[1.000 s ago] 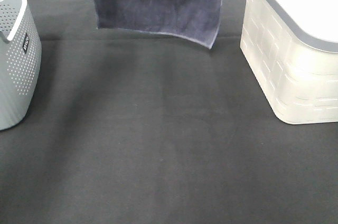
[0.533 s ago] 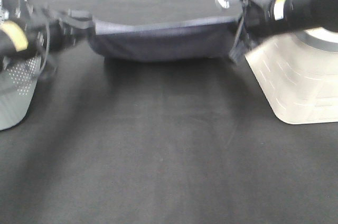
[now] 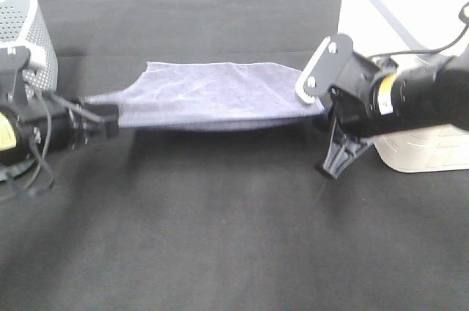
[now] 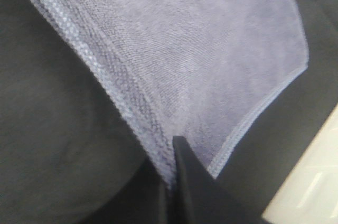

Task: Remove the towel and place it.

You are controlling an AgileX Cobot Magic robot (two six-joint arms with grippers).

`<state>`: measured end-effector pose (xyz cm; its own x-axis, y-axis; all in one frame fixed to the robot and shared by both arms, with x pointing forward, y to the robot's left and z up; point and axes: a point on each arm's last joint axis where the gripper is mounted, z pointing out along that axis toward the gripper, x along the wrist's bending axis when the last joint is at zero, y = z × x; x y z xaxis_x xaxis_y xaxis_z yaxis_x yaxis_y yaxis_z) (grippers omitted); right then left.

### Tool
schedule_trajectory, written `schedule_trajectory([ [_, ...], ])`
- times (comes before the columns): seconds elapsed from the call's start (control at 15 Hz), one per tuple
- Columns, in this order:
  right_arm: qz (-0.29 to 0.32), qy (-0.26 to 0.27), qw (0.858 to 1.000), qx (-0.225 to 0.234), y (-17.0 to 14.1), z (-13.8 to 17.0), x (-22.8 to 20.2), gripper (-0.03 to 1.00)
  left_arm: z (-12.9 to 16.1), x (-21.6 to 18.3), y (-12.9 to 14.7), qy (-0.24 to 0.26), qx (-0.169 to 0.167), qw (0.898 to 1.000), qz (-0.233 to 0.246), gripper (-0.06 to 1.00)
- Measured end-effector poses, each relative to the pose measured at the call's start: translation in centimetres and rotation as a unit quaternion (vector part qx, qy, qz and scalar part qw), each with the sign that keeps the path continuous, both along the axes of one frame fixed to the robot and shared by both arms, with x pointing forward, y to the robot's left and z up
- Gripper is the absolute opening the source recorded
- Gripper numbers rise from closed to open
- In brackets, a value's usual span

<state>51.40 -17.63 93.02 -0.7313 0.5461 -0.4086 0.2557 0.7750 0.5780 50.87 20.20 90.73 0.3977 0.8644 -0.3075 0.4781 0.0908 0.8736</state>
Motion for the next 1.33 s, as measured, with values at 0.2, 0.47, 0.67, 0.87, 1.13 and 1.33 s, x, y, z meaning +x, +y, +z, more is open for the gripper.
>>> schedule_trajectory([
  [0.2, 0.020, 0.010, 1.000, 0.006, 0.0, -2.2, -1.0, 0.02, -0.9, -1.3, 0.3, 0.024, 0.007, 1.000, -0.001, 0.00],
  [0.47, 0.033, 0.041, 0.999, -0.007, 0.1, -4.8, -1.1, 0.02, -2.1, -2.8, 0.7, 0.060, 0.025, 0.998, -0.006, 0.00],
  [0.67, 0.034, 0.054, 0.998, -0.011, 0.1, -5.8, -1.2, 0.02, -2.6, -3.7, 1.0, 0.076, 0.029, 0.997, -0.007, 0.00],
  [0.87, 0.037, 0.055, 0.998, -0.011, 0.2, -6.0, -1.3, 0.02, -2.7, -4.0, 1.0, 0.081, 0.031, 0.996, -0.007, 0.00],
  [1.13, 0.055, 0.066, 0.996, -0.034, -0.1, -6.3, -1.6, 0.32, -3.0, -4.2, 1.3, 0.095, 0.034, 0.995, 0.008, 0.42],
  [1.33, 0.075, 0.062, 0.994, -0.046, -0.1, -6.3, -1.7, 0.66, -2.9, -4.1, 1.3, 0.092, 0.023, 0.995, 0.011, 0.74],
])
